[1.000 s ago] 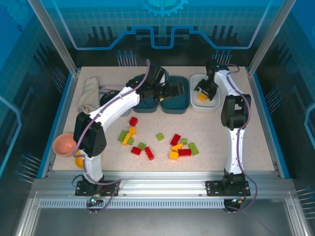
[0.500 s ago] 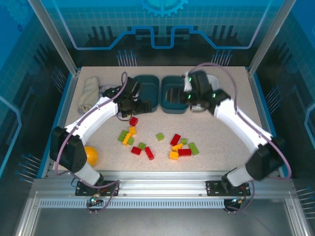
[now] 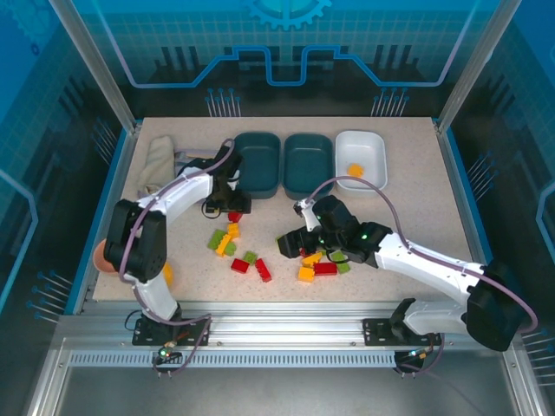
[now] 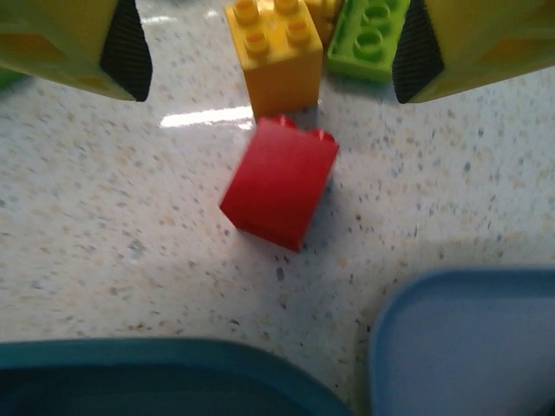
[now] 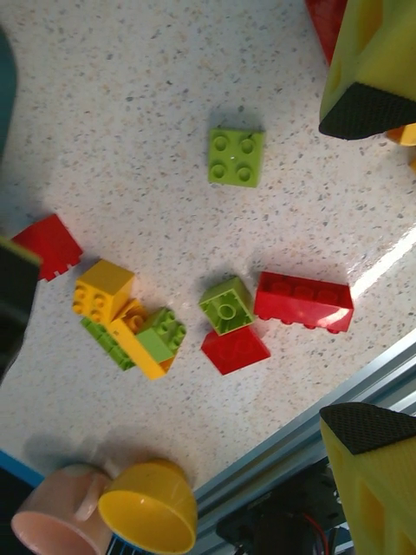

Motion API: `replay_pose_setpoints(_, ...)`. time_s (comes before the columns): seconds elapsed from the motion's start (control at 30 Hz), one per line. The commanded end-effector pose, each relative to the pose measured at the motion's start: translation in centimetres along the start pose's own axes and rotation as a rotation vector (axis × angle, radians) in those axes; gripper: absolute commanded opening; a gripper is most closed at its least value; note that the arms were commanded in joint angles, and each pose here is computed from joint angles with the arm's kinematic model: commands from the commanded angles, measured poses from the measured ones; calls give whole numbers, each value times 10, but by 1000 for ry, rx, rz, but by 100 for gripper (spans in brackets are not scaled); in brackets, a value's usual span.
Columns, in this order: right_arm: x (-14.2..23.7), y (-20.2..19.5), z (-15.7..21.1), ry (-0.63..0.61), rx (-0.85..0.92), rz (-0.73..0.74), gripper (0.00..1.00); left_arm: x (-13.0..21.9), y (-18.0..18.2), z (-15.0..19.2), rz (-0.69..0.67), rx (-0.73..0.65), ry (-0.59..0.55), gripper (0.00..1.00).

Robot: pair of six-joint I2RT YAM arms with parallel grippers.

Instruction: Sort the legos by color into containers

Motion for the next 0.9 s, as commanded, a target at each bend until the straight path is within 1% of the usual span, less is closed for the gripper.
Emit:
replay_pose_setpoints(0.0,6,5,-10,-59,33,-1,83,-11,1,-12,-1,-47,7,76)
replay_pose_setpoints(0.1,5,4,-9,-51,27,7,83,-19,0,-18,1,-55,8,75)
replay_pose_setpoints(0.3,4,-2,-8,-36,8,38,83,-37,-2,-21,1,-73,42,67)
replay_pose_setpoints(0.43,4,-6,-8,-29,-13,51,83,-44,-2,-22,-5,-75,55,57)
replay_pose_setpoints(0.53,3,-9,-8,-24,-25,58,83,-46,-2,-20,-9,-67,56,55)
replay_pose_setpoints(0.63,2,-12,-8,-22,-36,68,83,-47,-3,-16,-14,-68,53,49)
replay_pose_setpoints(0.77,1,-14,-9,-24,-45,73,82,-46,-5,-11,-35,-76,37,35)
replay_pose_setpoints(0.8,1,-15,-10,-25,-45,73,82,-44,-6,-10,-39,-76,30,33)
replay_pose_setpoints(0.87,2,-16,-11,-29,-45,76,82,-38,-8,-8,-38,-78,18,32)
Point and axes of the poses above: each hand's point on the last joint's axis, 136 mm out from that joint toward the fingers, its own x axis back along the fingers, its own y axis along the line the jaws close on, z = x × y, the point moved 4 cm from there along x, back along the fingers, and after that the axes turned 2 degrees about x, right-handed, at the moved point
